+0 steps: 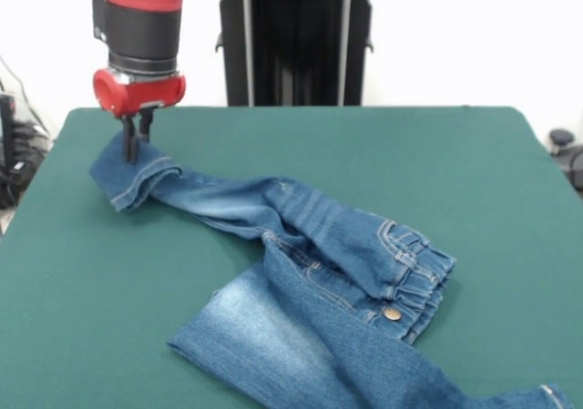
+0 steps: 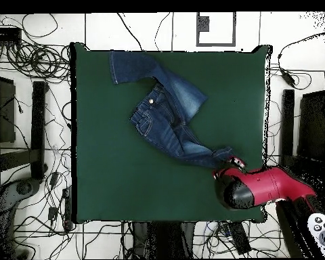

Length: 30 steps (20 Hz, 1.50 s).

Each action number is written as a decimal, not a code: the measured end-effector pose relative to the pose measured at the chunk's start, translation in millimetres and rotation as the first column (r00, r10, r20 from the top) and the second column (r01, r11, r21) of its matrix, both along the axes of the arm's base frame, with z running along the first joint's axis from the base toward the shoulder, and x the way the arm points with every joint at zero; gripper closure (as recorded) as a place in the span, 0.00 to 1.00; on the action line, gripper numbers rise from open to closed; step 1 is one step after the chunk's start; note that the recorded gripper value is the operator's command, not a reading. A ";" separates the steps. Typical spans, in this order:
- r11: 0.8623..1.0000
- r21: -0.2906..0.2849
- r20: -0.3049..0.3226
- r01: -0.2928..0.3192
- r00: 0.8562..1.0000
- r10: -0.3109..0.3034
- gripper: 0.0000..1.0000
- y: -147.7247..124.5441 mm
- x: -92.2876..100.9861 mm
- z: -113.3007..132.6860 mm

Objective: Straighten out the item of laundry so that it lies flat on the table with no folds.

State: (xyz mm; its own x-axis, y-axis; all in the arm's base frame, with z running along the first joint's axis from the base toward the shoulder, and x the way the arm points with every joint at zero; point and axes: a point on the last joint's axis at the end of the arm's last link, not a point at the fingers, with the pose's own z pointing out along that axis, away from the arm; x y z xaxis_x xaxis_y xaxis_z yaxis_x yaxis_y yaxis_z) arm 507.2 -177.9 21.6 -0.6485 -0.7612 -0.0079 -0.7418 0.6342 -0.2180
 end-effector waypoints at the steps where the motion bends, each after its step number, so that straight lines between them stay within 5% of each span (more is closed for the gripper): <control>1: 1.000 0.006 0.006 -0.003 1.000 0.003 1.00 -0.1 -1.7 -2.0; 11: 0.995 0.053 0.051 -0.084 0.995 0.081 1.00 14.7 -22.2 -19.5; 30: 0.996 0.020 0.046 -0.084 0.996 0.083 1.00 -9.5 -48.2 -5.5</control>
